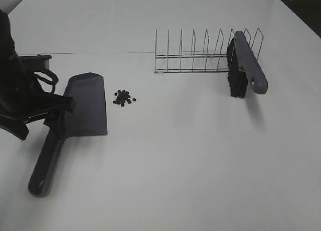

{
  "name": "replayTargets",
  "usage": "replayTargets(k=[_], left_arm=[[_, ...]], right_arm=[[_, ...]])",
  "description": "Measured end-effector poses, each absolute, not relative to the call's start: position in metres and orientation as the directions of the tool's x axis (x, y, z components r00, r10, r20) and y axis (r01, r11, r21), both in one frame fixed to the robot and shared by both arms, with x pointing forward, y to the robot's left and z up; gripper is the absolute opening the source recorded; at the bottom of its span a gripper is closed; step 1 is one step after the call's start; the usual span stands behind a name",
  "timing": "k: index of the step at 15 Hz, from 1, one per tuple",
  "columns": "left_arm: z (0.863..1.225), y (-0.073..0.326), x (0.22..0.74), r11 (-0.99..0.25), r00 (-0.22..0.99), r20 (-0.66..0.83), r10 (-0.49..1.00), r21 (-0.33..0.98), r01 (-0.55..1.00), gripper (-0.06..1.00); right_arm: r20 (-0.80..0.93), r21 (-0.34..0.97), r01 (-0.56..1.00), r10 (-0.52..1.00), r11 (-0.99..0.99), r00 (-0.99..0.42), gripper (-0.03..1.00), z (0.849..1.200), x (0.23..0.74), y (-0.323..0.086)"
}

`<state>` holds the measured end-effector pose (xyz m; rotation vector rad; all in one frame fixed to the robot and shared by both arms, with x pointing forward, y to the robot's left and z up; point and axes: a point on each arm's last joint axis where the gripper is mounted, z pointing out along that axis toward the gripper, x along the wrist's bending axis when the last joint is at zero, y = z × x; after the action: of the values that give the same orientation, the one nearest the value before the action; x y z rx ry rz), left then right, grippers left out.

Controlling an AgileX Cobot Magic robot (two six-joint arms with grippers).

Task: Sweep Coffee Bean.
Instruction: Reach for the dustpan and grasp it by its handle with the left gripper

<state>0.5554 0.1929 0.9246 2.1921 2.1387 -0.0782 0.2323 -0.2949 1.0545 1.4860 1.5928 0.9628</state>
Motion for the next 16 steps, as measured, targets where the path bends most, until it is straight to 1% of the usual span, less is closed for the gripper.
replayTargets(k=[3, 5, 7, 8, 9, 10, 11, 12, 13, 16], left_arm=[[0.907, 0.183, 0.556, -0.03, 0.031, -0.08, 0.996, 0.004, 1.0, 0.67], [0.896, 0.181, 0.556, -0.022, 0.02, -0.071, 0.997, -0.023, 1.0, 0.67], [0.887, 0.18, 0.559, -0.016, 0.015, -0.068, 0.998, -0.022, 1.0, 0.67], [0.882, 0.18, 0.56, -0.014, 0.013, -0.067, 0.998, -0.023, 1.0, 0.67], [0.87, 0.18, 0.56, -0.015, 0.012, -0.052, 0.999, -0.052, 0.999, 0.65], [0.869, 0.181, 0.561, -0.02, 0.018, -0.047, 0.999, -0.056, 0.998, 0.62], [0.869, 0.181, 0.561, -0.021, 0.018, -0.04, 0.999, -0.055, 0.998, 0.53], [0.869, 0.181, 0.561, -0.015, 0.013, -0.039, 0.999, -0.054, 0.998, 0.39], [0.869, 0.181, 0.562, -0.009, 0.006, -0.041, 0.999, -0.052, 0.999, 0.31], [0.869, 0.181, 0.562, 0.03, -0.032, -0.04, 0.999, -0.052, 0.998, 0.32]], right_arm=[[-0.026, 0.896, 0.441, 0.998, 0.047, -0.053, 0.69, 1.055, 0.232, -0.295], [-0.026, 0.896, 0.441, 0.998, 0.047, -0.053, 0.69, 1.055, 0.232, -0.295], [-0.026, 0.896, 0.441, 0.998, 0.047, -0.053, 0.69, 1.055, 0.232, -0.295], [-0.026, 0.896, 0.441, 0.998, 0.047, -0.053, 0.69, 1.055, 0.232, -0.295], [-0.026, 0.896, 0.441, 0.998, 0.047, -0.053, 0.69, 1.055, 0.232, -0.295], [-0.026, 0.896, 0.441, 0.998, 0.047, -0.053, 0.69, 1.055, 0.232, -0.295], [-0.026, 0.896, 0.441, 0.998, 0.047, -0.053, 0.69, 1.055, 0.232, -0.295], [-0.025, 0.896, 0.441, 0.998, 0.046, -0.054, 0.69, 1.055, 0.232, -0.295], [-0.025, 0.896, 0.441, 0.998, 0.046, -0.054, 0.69, 1.055, 0.232, -0.295], [-0.025, 0.896, 0.441, 0.998, 0.046, -0.054, 0.69, 1.055, 0.232, -0.295]])
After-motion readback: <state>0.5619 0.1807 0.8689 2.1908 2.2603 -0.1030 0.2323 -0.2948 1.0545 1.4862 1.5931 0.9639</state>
